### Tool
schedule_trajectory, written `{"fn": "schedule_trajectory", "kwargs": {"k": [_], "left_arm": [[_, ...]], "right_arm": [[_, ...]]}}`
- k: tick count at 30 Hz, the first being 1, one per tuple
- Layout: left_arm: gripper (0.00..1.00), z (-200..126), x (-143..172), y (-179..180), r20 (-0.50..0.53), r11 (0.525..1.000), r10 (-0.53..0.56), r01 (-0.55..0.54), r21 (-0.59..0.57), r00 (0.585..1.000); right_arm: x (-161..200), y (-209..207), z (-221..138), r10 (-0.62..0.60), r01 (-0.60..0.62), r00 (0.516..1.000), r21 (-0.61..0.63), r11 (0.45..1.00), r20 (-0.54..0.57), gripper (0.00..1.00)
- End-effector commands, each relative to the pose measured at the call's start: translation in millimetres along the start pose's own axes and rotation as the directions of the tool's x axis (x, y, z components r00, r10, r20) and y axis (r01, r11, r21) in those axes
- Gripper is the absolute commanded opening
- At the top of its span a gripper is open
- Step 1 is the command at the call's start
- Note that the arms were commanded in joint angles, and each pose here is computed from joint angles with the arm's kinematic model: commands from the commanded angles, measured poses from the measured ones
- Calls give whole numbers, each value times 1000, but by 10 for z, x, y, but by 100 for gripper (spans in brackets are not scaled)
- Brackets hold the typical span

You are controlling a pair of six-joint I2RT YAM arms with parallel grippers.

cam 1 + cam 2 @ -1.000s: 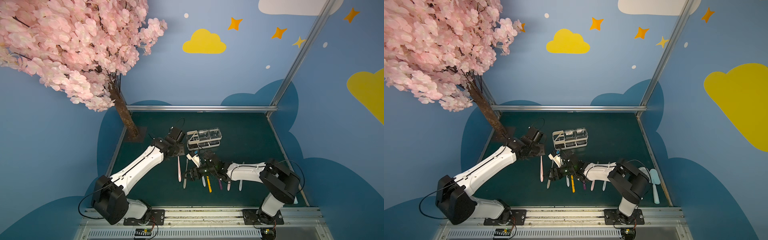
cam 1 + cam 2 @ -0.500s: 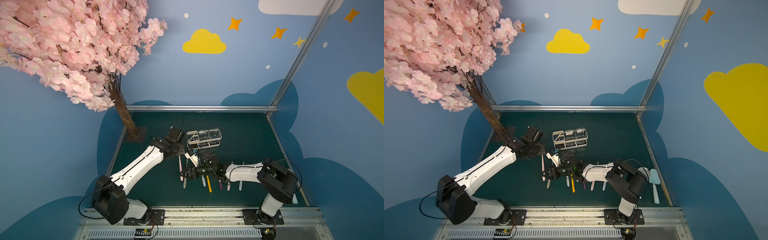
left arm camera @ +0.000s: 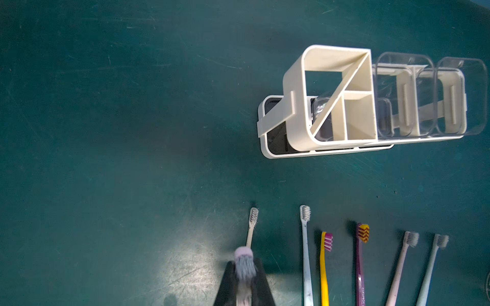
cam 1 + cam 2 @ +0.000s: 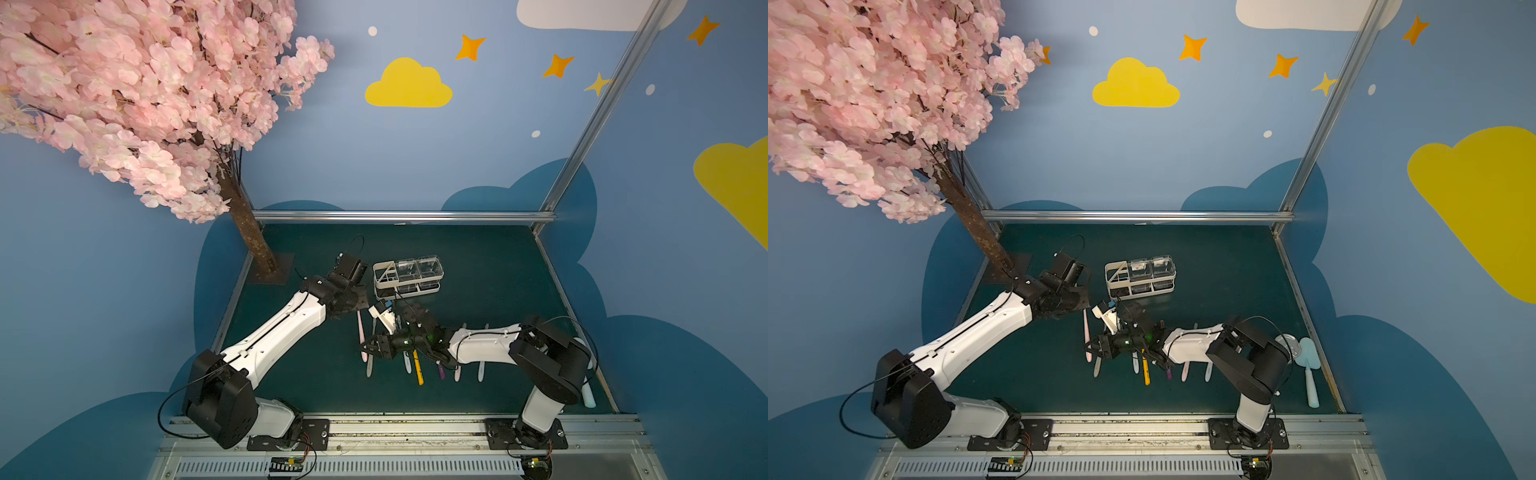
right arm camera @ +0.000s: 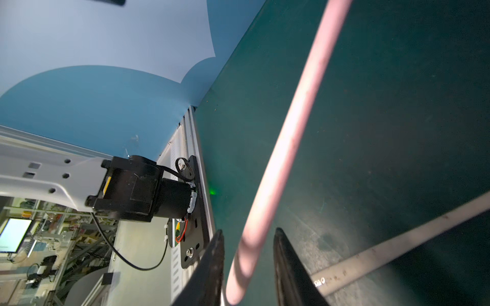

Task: Place the toothbrush into the toothbrush holder
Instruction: Pick up the toothbrush from the center of the board.

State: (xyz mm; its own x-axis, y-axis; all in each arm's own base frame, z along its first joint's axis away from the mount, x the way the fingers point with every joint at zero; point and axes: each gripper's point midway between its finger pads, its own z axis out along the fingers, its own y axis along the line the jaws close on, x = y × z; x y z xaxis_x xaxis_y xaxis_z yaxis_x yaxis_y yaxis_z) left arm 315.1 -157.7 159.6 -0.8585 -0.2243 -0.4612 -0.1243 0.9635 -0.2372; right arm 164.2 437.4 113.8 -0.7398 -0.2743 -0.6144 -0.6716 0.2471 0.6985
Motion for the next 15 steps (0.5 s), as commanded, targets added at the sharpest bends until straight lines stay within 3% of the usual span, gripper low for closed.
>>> {"fn": "schedule_trajectory", "kwargs": {"k": [1, 15], "left_arm": [[8, -34, -5, 3, 7, 1000, -14, 14, 18, 1000], [14, -34, -12, 28, 5, 999, -34, 34, 23, 999]], "right_arm": [[-100, 90, 17, -24, 24, 999, -22, 999, 25, 26], [-132, 92, -53, -34, 34, 999, 5, 999, 34, 10]]}}
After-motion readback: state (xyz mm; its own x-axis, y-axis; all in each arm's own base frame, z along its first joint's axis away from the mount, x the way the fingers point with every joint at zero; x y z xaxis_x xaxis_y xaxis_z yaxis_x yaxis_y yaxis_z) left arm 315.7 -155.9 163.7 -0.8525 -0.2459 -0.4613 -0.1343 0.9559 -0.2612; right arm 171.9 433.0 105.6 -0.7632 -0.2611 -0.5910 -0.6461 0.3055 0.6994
